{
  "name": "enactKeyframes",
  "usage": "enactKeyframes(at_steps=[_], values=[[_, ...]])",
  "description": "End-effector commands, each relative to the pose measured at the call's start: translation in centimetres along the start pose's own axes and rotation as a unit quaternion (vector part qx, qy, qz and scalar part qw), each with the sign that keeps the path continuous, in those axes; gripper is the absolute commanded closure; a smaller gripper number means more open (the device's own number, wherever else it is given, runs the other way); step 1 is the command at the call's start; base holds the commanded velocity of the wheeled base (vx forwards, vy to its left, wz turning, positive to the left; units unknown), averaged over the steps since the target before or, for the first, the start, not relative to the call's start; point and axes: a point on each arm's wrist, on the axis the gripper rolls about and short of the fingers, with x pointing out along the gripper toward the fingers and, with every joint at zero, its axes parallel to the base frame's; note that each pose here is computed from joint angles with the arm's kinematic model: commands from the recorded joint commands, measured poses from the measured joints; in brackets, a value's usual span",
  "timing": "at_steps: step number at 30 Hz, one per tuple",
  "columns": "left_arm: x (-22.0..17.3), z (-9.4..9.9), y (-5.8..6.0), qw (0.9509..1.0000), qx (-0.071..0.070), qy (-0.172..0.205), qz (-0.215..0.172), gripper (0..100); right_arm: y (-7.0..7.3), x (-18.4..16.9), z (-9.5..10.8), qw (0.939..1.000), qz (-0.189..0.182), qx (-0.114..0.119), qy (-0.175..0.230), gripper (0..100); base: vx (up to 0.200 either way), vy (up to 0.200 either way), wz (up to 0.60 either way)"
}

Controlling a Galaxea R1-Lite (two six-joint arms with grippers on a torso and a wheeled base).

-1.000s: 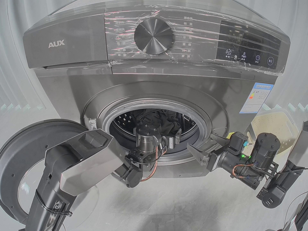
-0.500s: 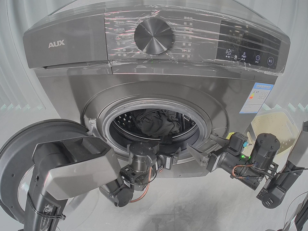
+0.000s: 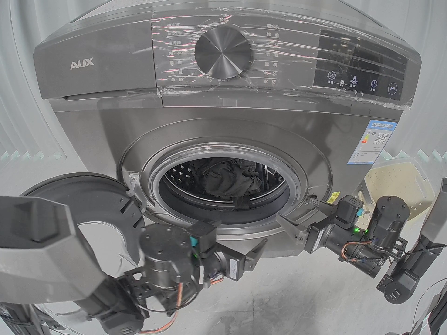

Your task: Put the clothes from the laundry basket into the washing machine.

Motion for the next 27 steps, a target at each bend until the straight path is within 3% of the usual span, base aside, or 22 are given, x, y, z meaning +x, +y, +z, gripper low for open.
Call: enactKeyframes(at_steps=[1,5,7,8,16,21,27], values=[[-8.8,4.7,0.6,0.9989,-0.024,-0.035,-0.018,0,-0.5,-1.4,0.0,0.9999,-0.01,-0.008,0.008,0,0.0,0.0,0.0],[-12.0,5.4,1.6,0.9989,-0.029,-0.035,-0.01,0,0.0,-2.2,0.2,0.9999,-0.004,-0.008,0.008,0,0.0,0.0,0.0],[-12.6,5.6,1.7,0.9985,-0.037,-0.038,-0.011,0,0.2,-2.6,0.3,0.9999,-0.003,-0.009,0.006,0,0.0,0.0,0.0],[-13.5,6.0,1.9,0.9973,-0.051,-0.05,-0.014,0,0.5,-3.1,0.8,1.0,-0.004,-0.007,-0.003,0,0.0,0.0,0.0],[-14.4,5.3,2.4,0.9974,-0.046,-0.049,0.027,0,0.1,-4.9,1.0,0.9999,-0.013,-0.005,-0.001,0,0.0,0.0,0.0],[-15.2,4.3,2.7,0.9981,-0.043,-0.034,0.028,0,-0.2,-5.3,1.4,0.9997,-0.019,-0.007,-0.01,0,-0.2,0.0,0.0],[-15.9,4.6,2.8,0.9977,-0.042,-0.046,0.027,0,-0.5,-6.1,1.7,0.9995,-0.026,-0.011,-0.016,0,-0.2,0.0,0.0]])
